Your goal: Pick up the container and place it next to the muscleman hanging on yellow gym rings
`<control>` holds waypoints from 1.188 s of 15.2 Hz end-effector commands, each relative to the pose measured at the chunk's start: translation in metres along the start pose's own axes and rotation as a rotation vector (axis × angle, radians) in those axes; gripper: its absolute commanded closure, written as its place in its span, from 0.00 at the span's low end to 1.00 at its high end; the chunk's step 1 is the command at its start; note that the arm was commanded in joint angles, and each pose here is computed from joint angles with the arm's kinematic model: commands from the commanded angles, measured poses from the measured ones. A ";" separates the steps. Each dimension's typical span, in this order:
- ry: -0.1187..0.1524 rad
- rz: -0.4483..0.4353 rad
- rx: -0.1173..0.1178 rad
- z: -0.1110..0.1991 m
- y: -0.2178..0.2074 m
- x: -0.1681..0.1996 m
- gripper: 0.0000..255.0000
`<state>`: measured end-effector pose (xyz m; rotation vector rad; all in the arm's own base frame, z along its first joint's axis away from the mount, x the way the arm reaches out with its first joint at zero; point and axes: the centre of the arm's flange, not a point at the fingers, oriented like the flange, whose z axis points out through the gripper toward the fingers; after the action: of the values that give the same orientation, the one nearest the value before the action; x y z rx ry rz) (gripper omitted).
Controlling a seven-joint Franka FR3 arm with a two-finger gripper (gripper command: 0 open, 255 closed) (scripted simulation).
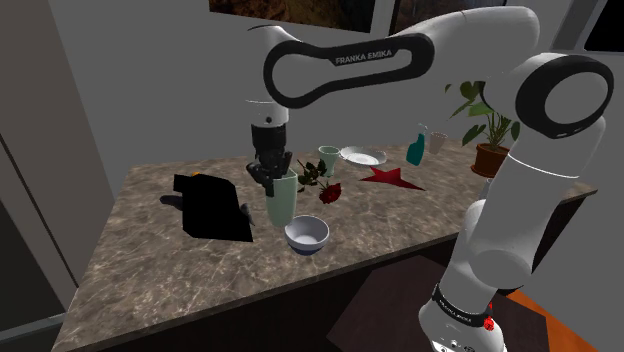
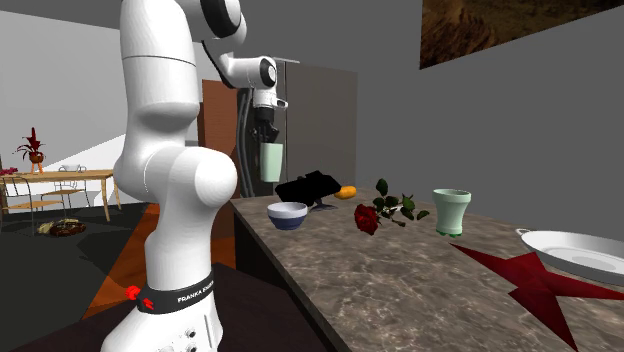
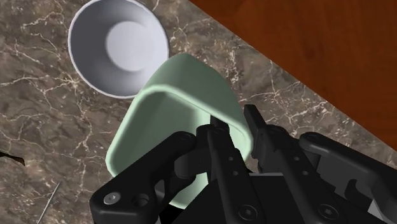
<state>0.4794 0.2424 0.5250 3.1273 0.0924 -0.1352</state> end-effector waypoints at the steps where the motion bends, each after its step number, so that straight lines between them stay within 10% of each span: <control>1: 0.001 0.000 0.000 0.011 0.000 0.000 1.00; 18: 0.001 0.000 0.000 0.100 -0.001 0.008 1.00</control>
<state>0.4779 0.2474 0.4344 3.1349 0.1010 -0.1133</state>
